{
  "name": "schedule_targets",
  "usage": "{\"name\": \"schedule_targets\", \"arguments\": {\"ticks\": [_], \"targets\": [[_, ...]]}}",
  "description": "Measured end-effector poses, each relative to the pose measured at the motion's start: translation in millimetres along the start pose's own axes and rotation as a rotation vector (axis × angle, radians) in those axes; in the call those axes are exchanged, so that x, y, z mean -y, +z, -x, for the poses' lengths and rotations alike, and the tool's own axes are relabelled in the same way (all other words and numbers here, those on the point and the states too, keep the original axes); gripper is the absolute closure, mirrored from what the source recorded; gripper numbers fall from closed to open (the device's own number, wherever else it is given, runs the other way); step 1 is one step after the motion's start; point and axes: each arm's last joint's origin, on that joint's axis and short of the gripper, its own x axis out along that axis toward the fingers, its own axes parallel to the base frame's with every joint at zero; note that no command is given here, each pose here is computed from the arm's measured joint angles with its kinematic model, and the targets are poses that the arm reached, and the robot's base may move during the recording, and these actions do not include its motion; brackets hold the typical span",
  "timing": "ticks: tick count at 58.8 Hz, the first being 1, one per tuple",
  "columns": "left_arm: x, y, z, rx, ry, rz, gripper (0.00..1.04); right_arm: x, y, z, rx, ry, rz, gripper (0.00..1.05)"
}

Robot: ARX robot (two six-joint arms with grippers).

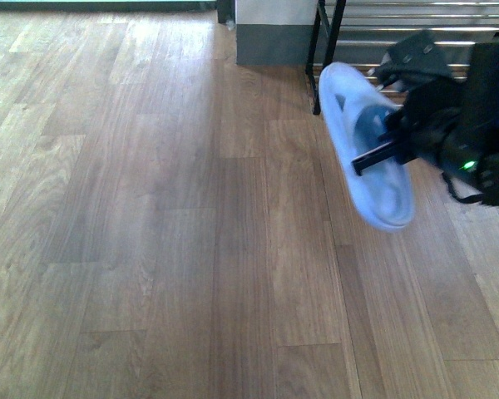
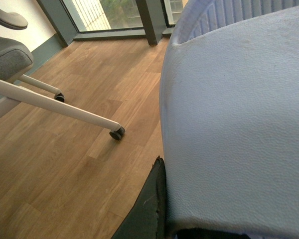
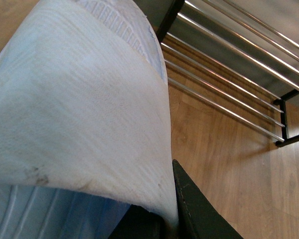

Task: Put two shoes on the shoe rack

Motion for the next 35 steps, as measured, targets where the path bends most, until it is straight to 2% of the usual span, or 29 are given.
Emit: {"name": "schedule_targets", "arguments": {"ticks": [8,16,24,35], "targets": [[0.0,0.0,0.0,0.000,0.000,0.000,1.03,16.8,25.7,55.6,0.030,0.040,0.010,1.03],[0.0,0.0,0.0,0.000,0.000,0.000,1.03,27.6,39.2,107.7,0.079,0.067,-0.002,1.03],[0.0,0.0,0.0,0.000,0.000,0.000,1.03,31.3,41.1,158.8,0.136,0.067,-0.027,1.03],[0.0,0.0,0.0,0.000,0.000,0.000,1.03,17.7,32.3,233.9,0.214,0.111,-0.086,1.03]]}}
